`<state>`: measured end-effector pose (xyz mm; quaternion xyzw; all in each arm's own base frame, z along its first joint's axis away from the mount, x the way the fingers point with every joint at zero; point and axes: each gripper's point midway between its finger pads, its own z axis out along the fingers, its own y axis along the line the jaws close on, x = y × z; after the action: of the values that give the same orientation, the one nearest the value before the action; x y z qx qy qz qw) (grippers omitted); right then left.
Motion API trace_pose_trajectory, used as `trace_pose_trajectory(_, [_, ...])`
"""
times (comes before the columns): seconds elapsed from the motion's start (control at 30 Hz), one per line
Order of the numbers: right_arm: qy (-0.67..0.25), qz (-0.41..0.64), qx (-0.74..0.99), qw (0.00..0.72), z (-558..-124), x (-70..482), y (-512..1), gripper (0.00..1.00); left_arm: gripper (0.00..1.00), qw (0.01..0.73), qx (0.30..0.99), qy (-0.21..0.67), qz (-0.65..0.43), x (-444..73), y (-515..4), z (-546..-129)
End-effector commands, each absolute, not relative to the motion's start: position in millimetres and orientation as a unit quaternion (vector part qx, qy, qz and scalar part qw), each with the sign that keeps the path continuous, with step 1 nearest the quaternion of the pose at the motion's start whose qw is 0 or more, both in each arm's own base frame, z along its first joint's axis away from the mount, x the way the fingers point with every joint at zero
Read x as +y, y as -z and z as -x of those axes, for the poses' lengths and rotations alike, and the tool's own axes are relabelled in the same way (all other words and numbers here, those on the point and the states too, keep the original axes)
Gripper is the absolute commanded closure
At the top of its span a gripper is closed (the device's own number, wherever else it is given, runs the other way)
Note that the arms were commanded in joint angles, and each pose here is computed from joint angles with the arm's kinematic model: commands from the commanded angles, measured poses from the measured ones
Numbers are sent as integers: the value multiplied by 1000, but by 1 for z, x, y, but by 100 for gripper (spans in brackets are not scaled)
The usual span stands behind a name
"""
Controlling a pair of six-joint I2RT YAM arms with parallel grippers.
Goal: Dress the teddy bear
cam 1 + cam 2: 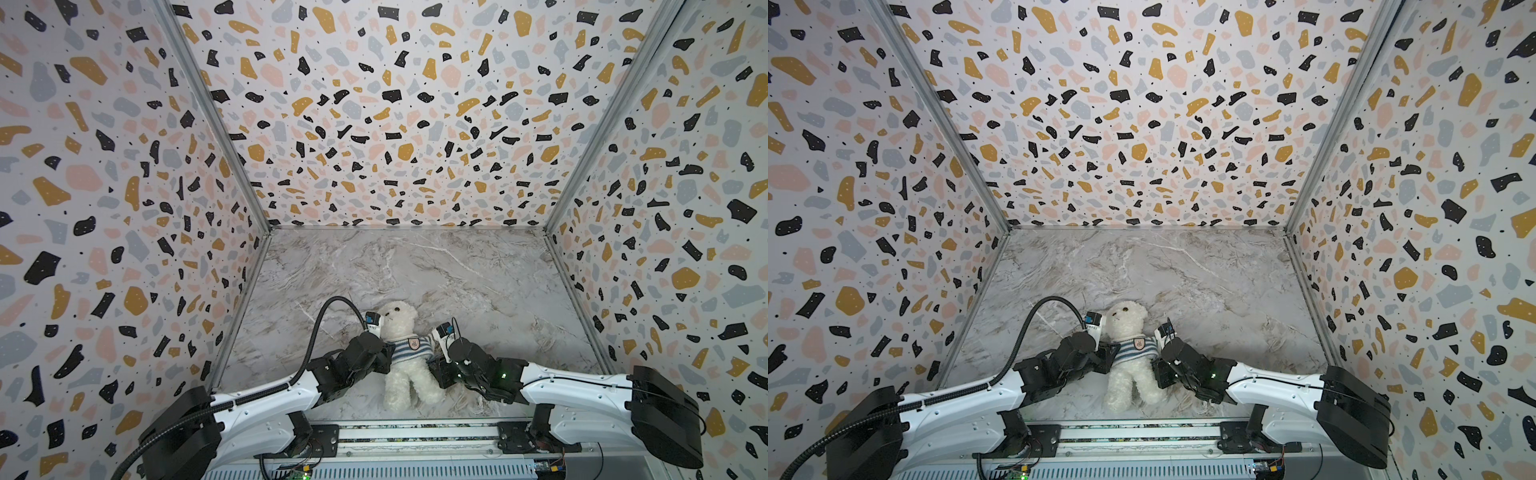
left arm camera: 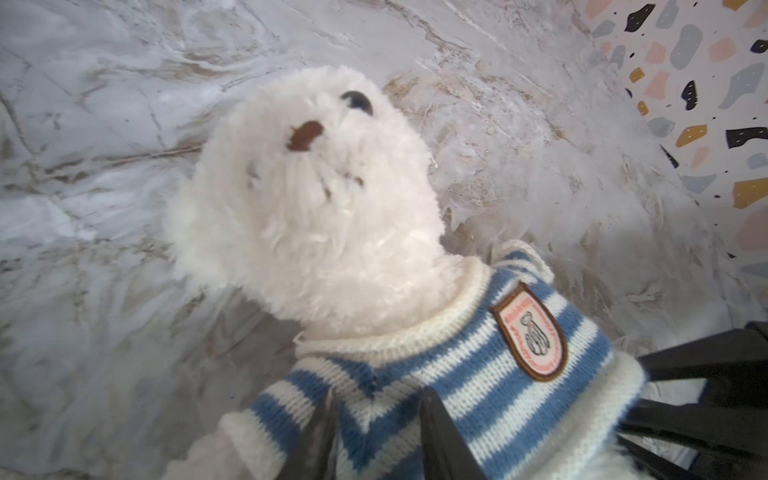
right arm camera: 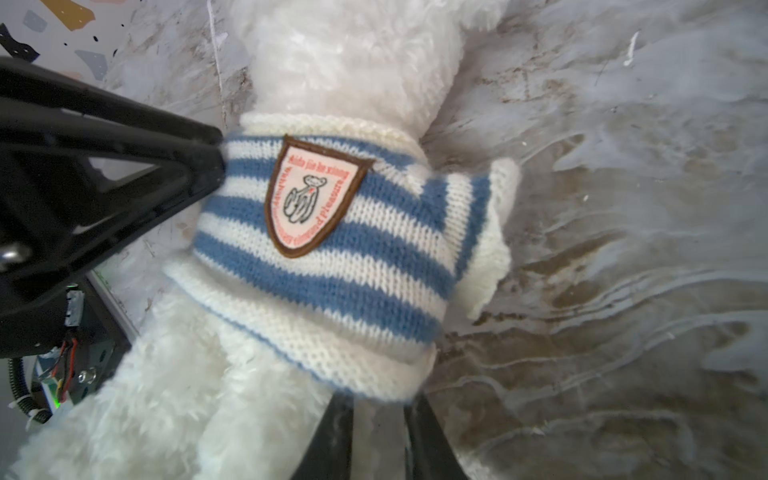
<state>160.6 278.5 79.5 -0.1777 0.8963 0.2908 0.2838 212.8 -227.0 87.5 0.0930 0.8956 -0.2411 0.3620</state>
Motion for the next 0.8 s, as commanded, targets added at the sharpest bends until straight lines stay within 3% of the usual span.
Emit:
trace_pose_trajectory(0.0, [-300, 145, 890, 311, -167, 269, -97, 77, 65, 364, 894, 234, -116, -226, -91, -212])
trace_pose_trajectory(0.13, [-293, 130, 889, 327, -174, 248, -107, 75, 65, 359, 894, 240, -121, -230, -95, -211])
trace_pose_trajectory(0.3, [-288, 138, 883, 344, -188, 231, -118, 65, 64, 351, 890, 265, -124, -238, -102, -208])
trace_pose_trajectory(0.53, [-358, 240, 828, 359, -180, 264, -148, 61, 63, 344, 891, 272, -118, -241, -100, -208])
trace_pose_trajectory(0.77, [-358, 271, 828, 335, -183, 282, -136, 62, 66, 338, 895, 275, -90, -231, -82, -214])
